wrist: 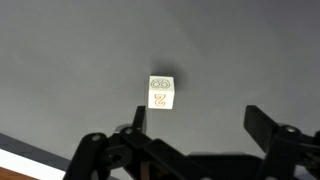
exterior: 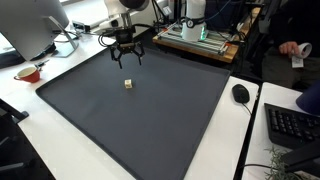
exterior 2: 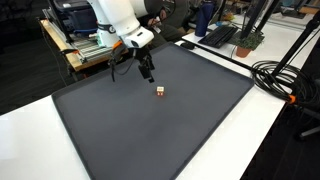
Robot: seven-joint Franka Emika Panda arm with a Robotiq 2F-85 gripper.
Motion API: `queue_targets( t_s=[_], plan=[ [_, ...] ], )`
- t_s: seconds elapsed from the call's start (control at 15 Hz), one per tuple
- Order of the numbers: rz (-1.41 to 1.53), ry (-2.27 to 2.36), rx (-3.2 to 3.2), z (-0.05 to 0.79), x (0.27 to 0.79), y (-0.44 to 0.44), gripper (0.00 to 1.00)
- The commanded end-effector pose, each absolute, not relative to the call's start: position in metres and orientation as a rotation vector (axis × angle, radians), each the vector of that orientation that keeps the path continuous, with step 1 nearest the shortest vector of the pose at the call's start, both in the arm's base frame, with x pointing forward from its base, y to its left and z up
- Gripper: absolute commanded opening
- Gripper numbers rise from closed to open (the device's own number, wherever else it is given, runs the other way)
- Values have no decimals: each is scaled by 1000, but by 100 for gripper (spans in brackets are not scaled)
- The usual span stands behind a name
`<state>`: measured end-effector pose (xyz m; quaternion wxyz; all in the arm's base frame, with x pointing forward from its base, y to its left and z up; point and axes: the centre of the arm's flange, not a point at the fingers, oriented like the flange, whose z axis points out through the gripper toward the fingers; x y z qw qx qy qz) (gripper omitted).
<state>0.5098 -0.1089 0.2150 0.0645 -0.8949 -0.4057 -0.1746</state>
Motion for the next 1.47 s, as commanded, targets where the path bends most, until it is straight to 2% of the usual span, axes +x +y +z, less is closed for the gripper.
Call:
queue_targets(
  t_s=[0.0, 1.07, 1.13, 1.2, 1.27, 1.4],
  plan=[
    [-514, -1230, -2705, 207, 511, -104, 100],
    [-581, -1204, -2698, 162, 552, -120, 100],
    [-585, -1186, -2695, 160, 552, -117, 97],
    [-586, -1175, -2693, 157, 552, -115, 89],
    [-589, -1161, -2693, 155, 551, -114, 88],
    [-587, -1134, -2696, 151, 552, -116, 69]
  ],
)
